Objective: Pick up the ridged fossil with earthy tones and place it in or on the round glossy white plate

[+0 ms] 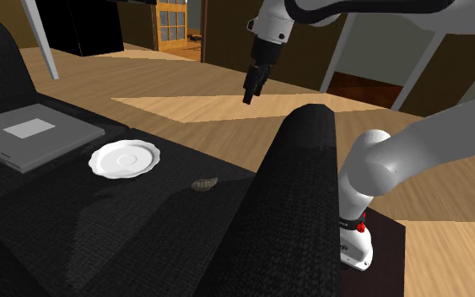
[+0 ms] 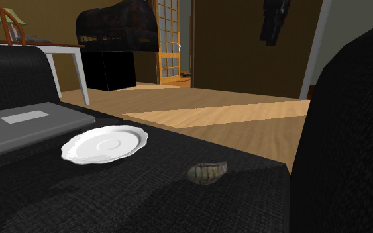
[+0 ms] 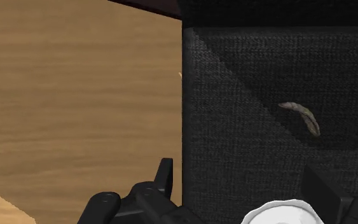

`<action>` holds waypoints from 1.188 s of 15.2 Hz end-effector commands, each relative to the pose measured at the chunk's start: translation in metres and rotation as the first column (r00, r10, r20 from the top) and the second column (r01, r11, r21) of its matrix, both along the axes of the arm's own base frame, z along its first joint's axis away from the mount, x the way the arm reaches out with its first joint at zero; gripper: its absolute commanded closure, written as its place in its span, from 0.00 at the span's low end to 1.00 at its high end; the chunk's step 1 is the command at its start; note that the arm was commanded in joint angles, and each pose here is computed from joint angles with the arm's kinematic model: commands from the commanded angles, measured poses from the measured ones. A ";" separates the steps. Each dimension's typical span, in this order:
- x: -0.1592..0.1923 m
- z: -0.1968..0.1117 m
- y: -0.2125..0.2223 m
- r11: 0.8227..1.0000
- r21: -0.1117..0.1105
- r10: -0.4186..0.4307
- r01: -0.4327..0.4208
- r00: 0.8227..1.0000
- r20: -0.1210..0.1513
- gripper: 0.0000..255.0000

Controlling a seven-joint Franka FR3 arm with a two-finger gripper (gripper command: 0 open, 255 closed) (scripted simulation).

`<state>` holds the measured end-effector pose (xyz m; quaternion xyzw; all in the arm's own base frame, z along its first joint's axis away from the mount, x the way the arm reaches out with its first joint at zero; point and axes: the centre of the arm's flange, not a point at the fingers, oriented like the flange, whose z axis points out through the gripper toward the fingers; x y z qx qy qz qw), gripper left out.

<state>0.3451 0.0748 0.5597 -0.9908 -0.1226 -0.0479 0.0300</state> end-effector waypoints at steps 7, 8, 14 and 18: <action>0.020 -0.069 0.080 0.962 -0.051 0.267 -0.268 0.963 -0.023 0.00; 0.021 -0.078 0.090 0.952 -0.057 0.299 -0.300 0.954 -0.027 0.00; 0.021 -0.135 0.150 0.870 -0.088 0.483 -0.486 0.874 -0.055 0.00; 0.014 -0.173 0.189 0.794 -0.106 0.594 -0.599 0.801 -0.077 0.00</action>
